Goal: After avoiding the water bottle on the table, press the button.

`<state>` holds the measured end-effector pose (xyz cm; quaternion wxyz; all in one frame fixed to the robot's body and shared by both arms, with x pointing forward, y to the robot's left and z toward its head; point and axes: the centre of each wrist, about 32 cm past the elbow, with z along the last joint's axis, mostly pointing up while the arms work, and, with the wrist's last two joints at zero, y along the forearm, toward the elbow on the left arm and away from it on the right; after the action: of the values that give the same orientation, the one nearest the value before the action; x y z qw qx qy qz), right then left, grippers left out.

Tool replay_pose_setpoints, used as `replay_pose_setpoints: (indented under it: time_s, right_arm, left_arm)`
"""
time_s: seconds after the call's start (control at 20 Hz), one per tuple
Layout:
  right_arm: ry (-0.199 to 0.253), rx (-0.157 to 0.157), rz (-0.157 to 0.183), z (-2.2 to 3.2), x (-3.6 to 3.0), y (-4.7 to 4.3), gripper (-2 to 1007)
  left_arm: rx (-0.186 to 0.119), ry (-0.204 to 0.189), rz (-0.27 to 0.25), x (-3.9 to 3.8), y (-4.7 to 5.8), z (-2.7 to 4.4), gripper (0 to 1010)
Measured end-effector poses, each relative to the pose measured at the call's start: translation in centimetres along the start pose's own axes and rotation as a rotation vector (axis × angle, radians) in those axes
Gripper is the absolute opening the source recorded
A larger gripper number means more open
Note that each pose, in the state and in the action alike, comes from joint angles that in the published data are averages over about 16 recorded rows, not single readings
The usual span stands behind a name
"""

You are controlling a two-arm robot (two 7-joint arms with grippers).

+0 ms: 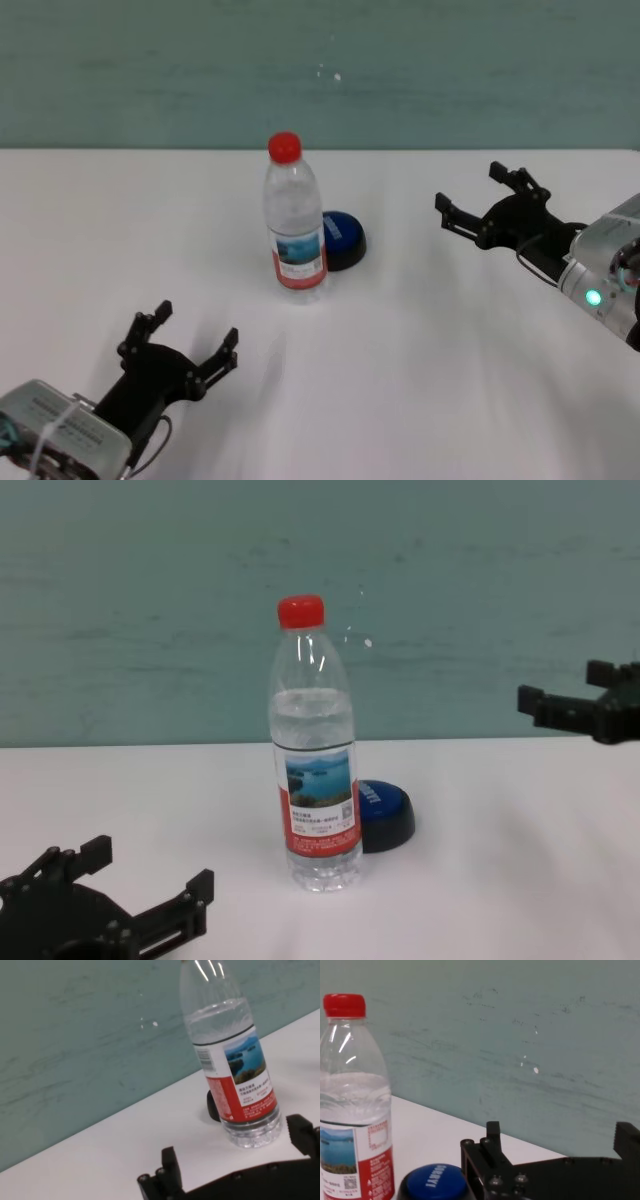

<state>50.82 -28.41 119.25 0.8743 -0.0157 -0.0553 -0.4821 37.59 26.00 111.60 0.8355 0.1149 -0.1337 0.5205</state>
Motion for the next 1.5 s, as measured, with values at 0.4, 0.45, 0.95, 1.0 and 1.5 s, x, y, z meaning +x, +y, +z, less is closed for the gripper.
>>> replay_pose_setpoints:
  time_s: [0.4,0.45,0.95,1.0,1.5]
  right_arm:
    - [0.040,-0.001,-0.050,-0.94,-1.27,-2.54,1004]
    - [0.045,0.000,-0.054,-1.06,-1.46,-2.74,1004]
    - [0.074,0.011,-0.078,-2.12,-3.39,-3.34,1004]
    - [0.074,0.011,-0.077,-2.25,-3.59,-3.29,1004]
    - [0.060,-0.018,-0.049,-3.55,-5.63,-2.11,1004]
  left_arm:
    - [0.000,0.000,0.000,0.00,0.0,0.00,1000]
    - [0.000,0.000,0.000,0.00,0.0,0.00,1000]
    - [0.000,0.000,0.000,0.00,0.0,0.00,1000]
    - [0.000,0.000,0.000,0.00,0.0,0.00,1000]
    - [0.000,0.000,0.000,0.00,0.0,0.00,1000]
